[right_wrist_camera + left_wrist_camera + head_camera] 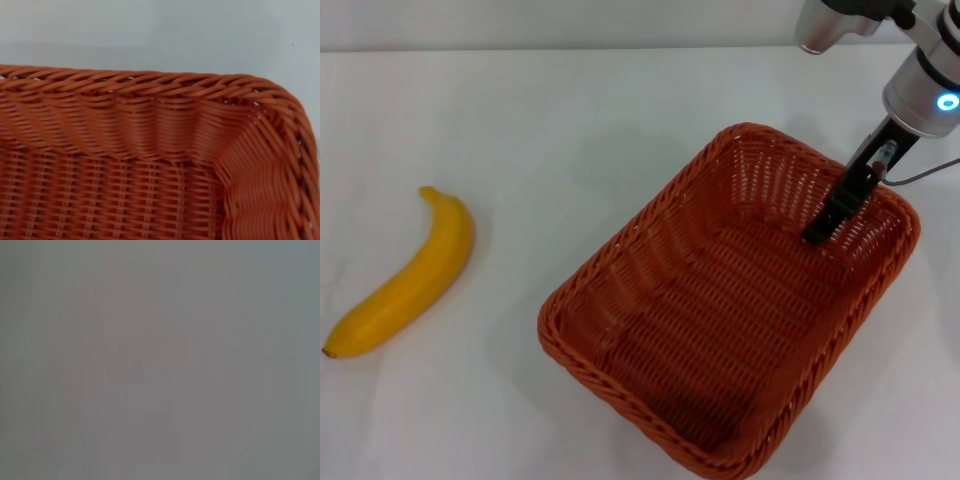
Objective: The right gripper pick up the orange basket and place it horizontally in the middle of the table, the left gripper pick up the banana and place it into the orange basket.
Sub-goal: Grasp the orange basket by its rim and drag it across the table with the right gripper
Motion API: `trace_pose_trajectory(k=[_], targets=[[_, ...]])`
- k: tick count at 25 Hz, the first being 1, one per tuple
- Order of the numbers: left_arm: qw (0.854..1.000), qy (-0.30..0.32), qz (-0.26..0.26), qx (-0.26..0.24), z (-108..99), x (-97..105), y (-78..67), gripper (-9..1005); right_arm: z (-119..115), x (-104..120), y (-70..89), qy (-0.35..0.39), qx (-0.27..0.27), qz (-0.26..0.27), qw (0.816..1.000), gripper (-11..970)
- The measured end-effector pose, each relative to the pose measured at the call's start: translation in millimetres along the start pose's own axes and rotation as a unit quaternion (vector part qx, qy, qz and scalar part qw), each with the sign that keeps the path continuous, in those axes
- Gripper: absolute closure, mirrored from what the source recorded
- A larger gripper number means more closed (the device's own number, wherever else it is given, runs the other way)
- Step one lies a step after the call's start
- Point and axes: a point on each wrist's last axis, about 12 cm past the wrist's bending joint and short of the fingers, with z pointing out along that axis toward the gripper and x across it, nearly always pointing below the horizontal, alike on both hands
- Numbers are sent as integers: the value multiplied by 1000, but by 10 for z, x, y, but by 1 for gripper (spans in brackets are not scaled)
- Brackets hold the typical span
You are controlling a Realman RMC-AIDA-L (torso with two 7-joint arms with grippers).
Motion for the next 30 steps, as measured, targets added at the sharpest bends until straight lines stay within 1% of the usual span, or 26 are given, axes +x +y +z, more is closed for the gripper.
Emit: trace_pose_trajectory(k=[6, 11, 17, 19, 21, 24, 27, 30], targets=[[1000, 8, -2, 5, -8, 21, -16, 209, 24, -13, 22, 16, 7, -13, 1000, 431], [1000, 10, -1, 3, -32, 21, -12, 209, 0, -30, 9, 20, 16, 7, 1000, 486], [1000, 11, 3, -4, -99, 0, 12, 209, -132, -76, -50, 16, 48, 31, 998, 551], [1000, 10, 4, -6, -116, -9, 21, 209, -189, -70, -82, 15, 55, 45, 997, 720], [1000, 9, 5, -7, -120, -18, 29, 209, -250, -37, -129, 17, 57, 65, 996, 746], [1000, 8, 8, -6, -115, -33, 39, 209, -348, 56, -199, 15, 43, 106, 993, 784], [1000, 4, 11, -2, -100, -47, 40, 210, -480, 187, -277, -11, 3, 166, 986, 802], [1000, 3, 14, 1, -82, -58, 46, 211, -594, 327, -342, -41, -39, 233, 971, 810]])
